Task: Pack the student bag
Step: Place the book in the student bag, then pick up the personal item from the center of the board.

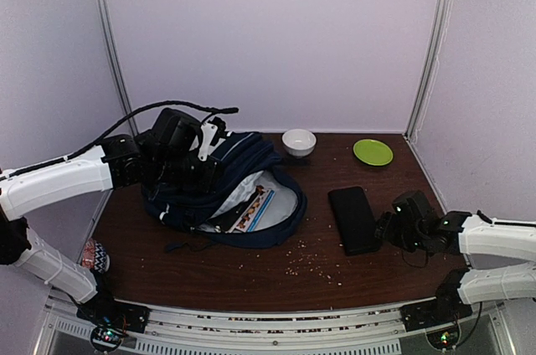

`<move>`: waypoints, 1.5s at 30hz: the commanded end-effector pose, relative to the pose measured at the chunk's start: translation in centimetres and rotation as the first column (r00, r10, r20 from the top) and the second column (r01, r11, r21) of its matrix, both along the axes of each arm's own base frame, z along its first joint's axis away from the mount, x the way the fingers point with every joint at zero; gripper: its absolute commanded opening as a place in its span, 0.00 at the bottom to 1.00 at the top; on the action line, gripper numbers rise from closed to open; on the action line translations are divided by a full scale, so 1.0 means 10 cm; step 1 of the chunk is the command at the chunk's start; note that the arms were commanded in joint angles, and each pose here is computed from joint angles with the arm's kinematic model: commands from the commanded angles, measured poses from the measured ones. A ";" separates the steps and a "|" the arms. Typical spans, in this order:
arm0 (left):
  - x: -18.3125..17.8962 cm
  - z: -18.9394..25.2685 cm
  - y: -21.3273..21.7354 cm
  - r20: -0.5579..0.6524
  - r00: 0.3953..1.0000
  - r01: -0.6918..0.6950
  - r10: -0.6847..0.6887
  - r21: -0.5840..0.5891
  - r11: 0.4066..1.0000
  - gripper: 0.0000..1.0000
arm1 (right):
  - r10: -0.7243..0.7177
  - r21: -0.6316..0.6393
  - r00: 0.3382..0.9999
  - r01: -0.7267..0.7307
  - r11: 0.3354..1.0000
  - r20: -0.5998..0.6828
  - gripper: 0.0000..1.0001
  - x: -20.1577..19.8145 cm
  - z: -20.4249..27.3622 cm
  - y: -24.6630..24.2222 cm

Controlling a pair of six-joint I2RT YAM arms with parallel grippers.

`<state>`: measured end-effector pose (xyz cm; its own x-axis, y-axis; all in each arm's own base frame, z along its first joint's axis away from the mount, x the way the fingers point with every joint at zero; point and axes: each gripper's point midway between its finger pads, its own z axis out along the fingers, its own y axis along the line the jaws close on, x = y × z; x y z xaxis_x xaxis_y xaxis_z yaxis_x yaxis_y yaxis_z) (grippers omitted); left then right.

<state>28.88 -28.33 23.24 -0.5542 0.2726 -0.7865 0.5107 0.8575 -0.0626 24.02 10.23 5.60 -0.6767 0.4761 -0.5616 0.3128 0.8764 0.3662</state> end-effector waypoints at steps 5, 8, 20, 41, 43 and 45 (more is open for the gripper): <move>0.07 0.40 -0.10 0.088 0.996 0.013 -0.005 -0.096 0.995 0.00 | 0.027 0.143 0.999 -0.031 0.989 0.028 0.55 0.08 -0.10 0.21; 0.07 0.45 -0.09 0.094 0.996 0.015 -0.005 -0.103 0.995 0.00 | 0.030 0.162 0.999 -0.032 0.986 0.011 0.43 0.07 -0.17 0.23; 0.04 0.63 0.00 0.130 0.991 0.003 0.011 -0.111 0.994 0.00 | 0.055 0.230 0.998 -0.062 0.971 0.037 0.00 0.03 0.02 0.31; 0.22 0.98 0.08 0.201 0.975 -0.075 0.097 -0.112 0.991 0.00 | 0.283 0.481 0.875 -0.458 0.748 0.394 0.00 -0.28 1.77 1.24; 0.25 0.97 0.09 0.197 0.974 -0.093 0.113 -0.112 0.989 0.00 | 0.276 0.468 0.867 -0.464 0.752 0.416 0.00 -0.31 1.90 1.24; 0.28 0.97 0.09 0.197 0.973 -0.099 0.121 -0.115 0.988 0.00 | 0.263 0.461 0.856 -0.472 0.752 0.446 0.00 -0.32 2.04 1.23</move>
<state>29.74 -26.83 26.81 -0.5151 0.2889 -0.8070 0.4711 0.8820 0.0151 20.10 22.33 18.97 -0.7798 0.4289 -0.4560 -0.1210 0.6113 0.7821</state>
